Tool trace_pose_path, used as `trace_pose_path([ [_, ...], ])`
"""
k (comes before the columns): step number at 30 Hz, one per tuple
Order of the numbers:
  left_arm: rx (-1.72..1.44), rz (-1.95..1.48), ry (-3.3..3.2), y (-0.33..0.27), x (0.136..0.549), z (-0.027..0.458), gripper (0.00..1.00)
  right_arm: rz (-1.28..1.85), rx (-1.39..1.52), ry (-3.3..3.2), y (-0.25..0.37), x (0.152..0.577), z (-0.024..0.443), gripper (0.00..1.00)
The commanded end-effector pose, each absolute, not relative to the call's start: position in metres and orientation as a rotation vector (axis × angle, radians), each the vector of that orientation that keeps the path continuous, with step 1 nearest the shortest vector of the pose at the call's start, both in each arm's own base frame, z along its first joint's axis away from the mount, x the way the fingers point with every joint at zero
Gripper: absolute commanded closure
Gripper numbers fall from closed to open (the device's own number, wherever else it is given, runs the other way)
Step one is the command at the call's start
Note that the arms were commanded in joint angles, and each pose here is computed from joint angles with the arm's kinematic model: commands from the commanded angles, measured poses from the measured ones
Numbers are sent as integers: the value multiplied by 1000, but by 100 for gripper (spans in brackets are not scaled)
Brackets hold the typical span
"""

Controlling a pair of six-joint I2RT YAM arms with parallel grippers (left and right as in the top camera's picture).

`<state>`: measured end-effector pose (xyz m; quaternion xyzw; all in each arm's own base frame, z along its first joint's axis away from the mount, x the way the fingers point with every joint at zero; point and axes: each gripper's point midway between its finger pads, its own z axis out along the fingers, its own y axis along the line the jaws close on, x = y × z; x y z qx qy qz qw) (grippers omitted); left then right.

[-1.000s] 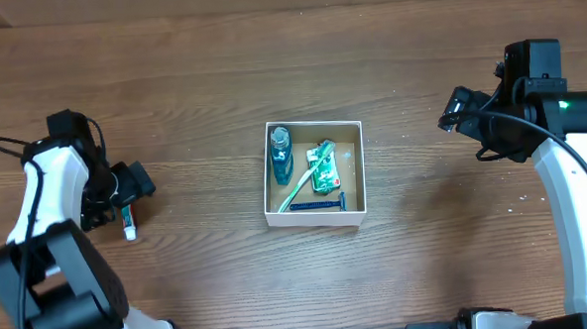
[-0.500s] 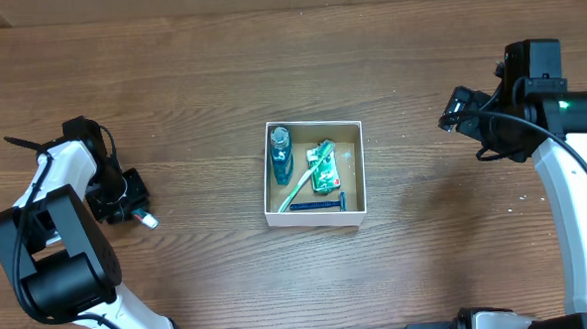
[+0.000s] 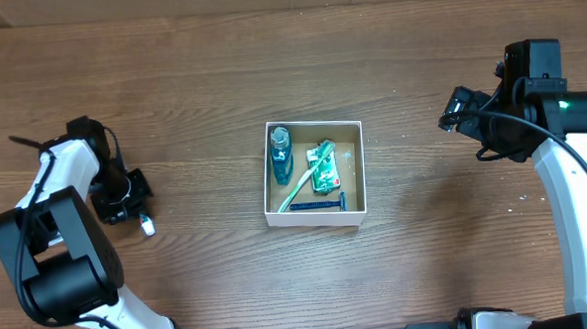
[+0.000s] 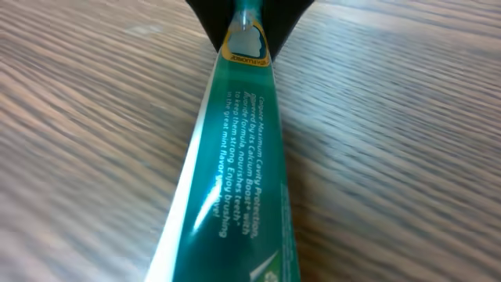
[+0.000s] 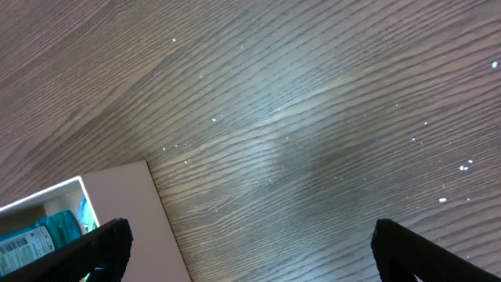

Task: Pack container
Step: 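Grasp the toothpaste tube with the left gripper, then lower the toothpaste tube into the box and release it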

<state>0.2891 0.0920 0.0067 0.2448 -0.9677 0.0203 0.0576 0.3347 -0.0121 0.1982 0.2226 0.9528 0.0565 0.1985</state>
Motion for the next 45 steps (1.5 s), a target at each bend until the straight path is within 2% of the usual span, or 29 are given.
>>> trace_pose_path([
  [1, 532, 97, -3214, 56, 317, 76, 96, 165, 617, 2658, -12, 337, 199, 0],
  [4, 150, 116, -3454, 2, 326, 134, 96, 165, 619, 2661, -12, 340, 196, 0],
  [5, -75, 133, -3528, -25, 326, 154, 96, 163, 622, 2672, -12, 342, 192, 0],
  [9, -746, 108, -3632, -104, 318, 196, 96, 158, 633, 2705, -12, 342, 182, 0],
  [15, -1464, 267, -3452, -215, 293, 195, 96, 158, 637, 2706, -12, 343, 182, 0],
  [19, -1577, 269, -3334, -245, 287, 166, 96, 157, 638, 2709, -12, 342, 181, 0],
  [24, -1517, 200, -3181, -250, 287, 105, 96, 157, 637, 2710, -12, 342, 181, 0],
  [29, -1471, 142, -3090, -247, 285, 66, 96, 157, 638, 2712, -12, 341, 181, 0],
  [30, -1466, 135, -3079, -247, 284, 62, 88, 157, 638, 2712, -12, 341, 181, 0],
  [32, -1465, 134, -3076, -246, 284, 61, 58, 157, 638, 2712, -12, 341, 181, 0],
  [34, -1467, 126, -3087, -247, 287, 66, 42, 157, 638, 2712, -12, 341, 181, 0],
  [36, -1475, 135, -3102, -252, 292, 79, 32, 156, 637, 2712, -12, 341, 181, 0],
  [41, -1490, 171, -3164, -265, 307, 135, 27, 159, 632, 2697, -12, 345, 183, 0],
  [44, -1509, 186, -3210, -268, 313, 188, 27, 160, 623, 2684, -13, 348, 184, 0],
  [45, -1505, 184, -3229, -267, 313, 204, 23, 158, 606, 2680, -13, 349, 185, 0],
])
